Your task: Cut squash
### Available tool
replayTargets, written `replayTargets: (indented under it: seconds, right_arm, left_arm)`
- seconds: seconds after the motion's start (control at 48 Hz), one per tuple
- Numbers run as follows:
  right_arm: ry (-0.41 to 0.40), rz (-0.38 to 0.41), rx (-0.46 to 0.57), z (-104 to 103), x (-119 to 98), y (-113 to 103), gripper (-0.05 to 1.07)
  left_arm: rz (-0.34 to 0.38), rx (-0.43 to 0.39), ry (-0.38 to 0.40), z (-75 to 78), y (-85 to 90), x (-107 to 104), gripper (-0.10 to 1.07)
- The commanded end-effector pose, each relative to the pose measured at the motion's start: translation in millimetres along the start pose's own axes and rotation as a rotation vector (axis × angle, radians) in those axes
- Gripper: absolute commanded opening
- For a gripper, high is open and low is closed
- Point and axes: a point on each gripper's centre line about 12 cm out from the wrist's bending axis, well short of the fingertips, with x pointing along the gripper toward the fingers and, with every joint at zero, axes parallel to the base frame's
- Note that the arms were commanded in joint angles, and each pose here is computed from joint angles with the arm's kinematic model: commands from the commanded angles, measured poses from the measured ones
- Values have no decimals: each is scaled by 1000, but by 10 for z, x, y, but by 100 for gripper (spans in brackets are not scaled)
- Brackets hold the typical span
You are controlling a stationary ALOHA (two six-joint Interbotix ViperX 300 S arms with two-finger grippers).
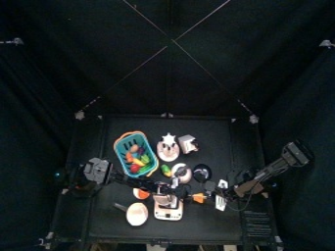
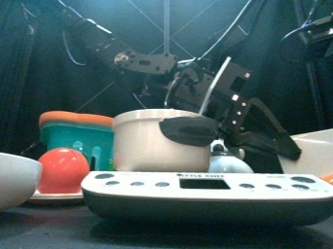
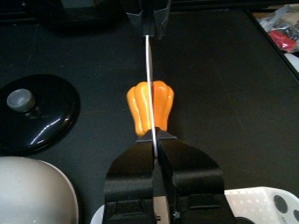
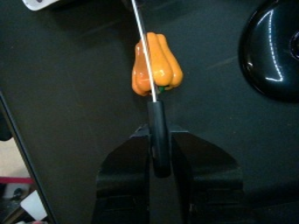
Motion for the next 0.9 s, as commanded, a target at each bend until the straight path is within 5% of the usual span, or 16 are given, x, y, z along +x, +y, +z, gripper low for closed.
replayTargets:
  seconds: [0.0,0.875]
  right_arm:
    - [-28,23,13,64,-28,17,47]
    - [8,94,31,-59,101,110,47]
  left_arm:
    - [-2,-6,-44,219,-3,-3,35]
    - [-31,-23,40,252,-74,15,35]
